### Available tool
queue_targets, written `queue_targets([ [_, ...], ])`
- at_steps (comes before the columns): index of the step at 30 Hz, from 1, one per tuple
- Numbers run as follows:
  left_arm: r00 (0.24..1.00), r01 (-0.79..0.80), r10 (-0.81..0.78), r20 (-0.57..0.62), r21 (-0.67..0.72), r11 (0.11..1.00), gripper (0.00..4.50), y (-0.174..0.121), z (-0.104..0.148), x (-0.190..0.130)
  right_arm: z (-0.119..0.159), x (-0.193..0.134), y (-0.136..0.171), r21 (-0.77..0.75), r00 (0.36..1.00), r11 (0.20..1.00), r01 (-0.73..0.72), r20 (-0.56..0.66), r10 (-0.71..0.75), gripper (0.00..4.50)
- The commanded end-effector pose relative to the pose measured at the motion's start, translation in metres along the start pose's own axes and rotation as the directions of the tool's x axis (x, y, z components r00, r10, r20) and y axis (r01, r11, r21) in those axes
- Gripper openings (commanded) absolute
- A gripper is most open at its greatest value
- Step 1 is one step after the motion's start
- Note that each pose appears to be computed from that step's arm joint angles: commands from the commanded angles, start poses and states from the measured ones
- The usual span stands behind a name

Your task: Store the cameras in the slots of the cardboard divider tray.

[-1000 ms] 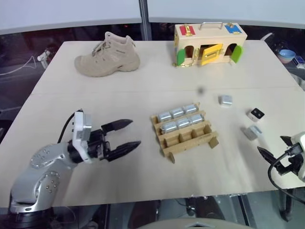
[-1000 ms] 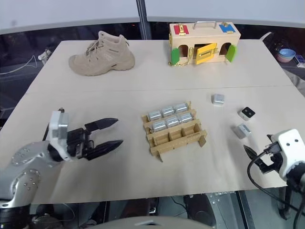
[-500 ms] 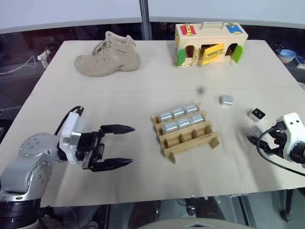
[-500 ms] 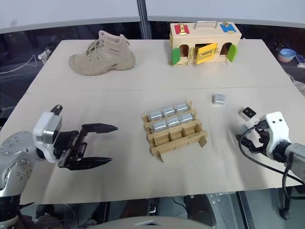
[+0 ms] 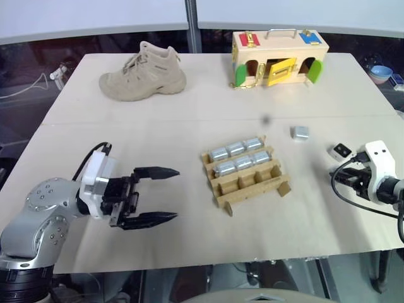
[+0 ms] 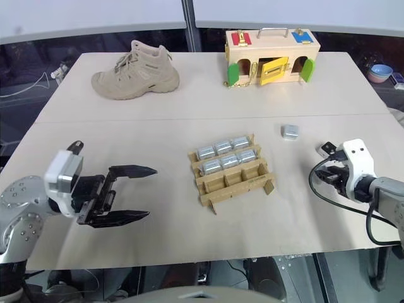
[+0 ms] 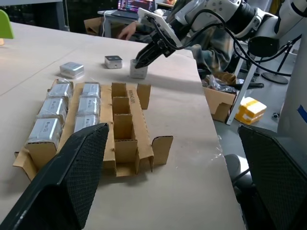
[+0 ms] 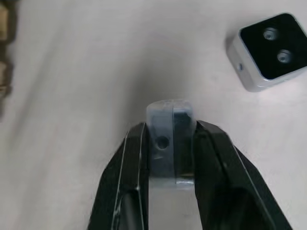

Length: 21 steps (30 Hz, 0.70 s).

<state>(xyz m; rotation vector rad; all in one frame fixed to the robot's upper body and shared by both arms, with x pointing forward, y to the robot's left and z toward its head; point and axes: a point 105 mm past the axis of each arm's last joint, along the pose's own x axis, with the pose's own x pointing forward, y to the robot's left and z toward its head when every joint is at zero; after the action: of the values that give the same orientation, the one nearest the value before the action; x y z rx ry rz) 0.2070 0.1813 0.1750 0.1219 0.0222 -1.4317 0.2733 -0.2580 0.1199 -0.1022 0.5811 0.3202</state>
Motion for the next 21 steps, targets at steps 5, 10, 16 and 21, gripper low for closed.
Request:
queue_targets([
  [5, 0.999, -0.027, 0.026, 0.021, 0.049, 0.998, 4.5, -0.001, 0.008, 0.003, 0.072, -0.016, 0.068, -0.508, 0.923, 0.835, -0.212, 0.176, 0.341, 0.69],
  [10, 0.998, -0.057, 0.056, 0.006, 0.027, 0.998, 4.5, 0.001, 0.003, -0.002, 0.092, -0.018, 0.137, -0.829, 0.751, 0.436, -0.351, 0.029, 0.659, 0.69],
  [16, 0.995, -0.087, 0.088, -0.043, 0.019, 0.996, 4.5, 0.0, -0.005, -0.013, 0.084, -0.004, 0.178, -0.901, 0.592, 0.116, -0.417, -0.173, 0.787, 0.69],
  [21, 0.987, -0.148, 0.148, -0.061, 0.003, 0.989, 4.5, -0.005, -0.009, -0.021, 0.084, 0.007, 0.196, -0.907, 0.539, 0.073, -0.414, -0.179, 0.823, 0.69],
])
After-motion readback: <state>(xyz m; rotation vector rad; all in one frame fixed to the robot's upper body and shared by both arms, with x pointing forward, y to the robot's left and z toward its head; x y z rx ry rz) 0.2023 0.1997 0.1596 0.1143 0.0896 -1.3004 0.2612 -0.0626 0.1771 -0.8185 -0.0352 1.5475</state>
